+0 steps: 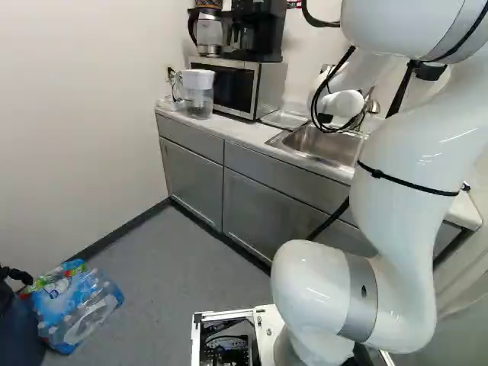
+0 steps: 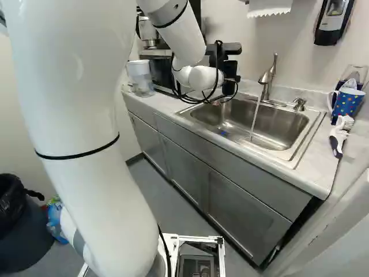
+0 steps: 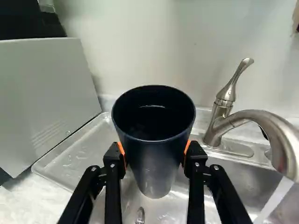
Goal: Rinse the cup and place it in the tray
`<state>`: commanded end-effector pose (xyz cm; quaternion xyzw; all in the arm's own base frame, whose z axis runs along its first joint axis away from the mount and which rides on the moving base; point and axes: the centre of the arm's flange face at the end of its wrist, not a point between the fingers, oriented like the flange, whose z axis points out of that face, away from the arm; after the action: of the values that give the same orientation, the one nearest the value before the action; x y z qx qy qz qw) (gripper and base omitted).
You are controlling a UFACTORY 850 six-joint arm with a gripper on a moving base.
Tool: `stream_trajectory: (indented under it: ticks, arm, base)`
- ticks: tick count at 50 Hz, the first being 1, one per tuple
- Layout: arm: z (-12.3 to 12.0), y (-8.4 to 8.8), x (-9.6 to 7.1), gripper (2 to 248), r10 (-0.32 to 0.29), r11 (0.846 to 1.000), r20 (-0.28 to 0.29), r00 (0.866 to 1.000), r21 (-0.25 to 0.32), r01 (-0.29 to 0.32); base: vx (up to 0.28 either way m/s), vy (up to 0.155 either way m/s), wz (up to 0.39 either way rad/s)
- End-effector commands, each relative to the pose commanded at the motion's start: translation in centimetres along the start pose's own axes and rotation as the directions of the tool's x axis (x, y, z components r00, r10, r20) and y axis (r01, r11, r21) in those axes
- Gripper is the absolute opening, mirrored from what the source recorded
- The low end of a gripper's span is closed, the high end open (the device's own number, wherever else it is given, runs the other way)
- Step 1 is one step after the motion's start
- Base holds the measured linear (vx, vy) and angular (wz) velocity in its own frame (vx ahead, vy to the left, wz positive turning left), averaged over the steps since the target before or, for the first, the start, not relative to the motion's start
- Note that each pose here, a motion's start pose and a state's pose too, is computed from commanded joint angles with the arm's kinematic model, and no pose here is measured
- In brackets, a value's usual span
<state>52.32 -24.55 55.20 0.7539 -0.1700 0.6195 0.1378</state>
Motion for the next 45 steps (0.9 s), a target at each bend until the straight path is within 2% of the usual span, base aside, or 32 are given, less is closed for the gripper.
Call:
stream_trajectory:
  ticks: [28, 41, 45]
  arm:
    - [-0.3, -0.2, 2.5, 125, -0.001, 1.000, 0.010, 1.000, 0.004, 0.001]
    - [-0.3, -0.2, 2.5, 125, -0.001, 1.000, 0.010, 1.000, 0.004, 0.001]
    - [-0.3, -0.2, 2.5, 125, 0.017, 1.000, 0.010, 1.000, 0.003, -0.017]
  base:
    - [0.000, 0.000, 0.000]
    - [0.000, 0.000, 0.000]
    - [0.000, 0.000, 0.000]
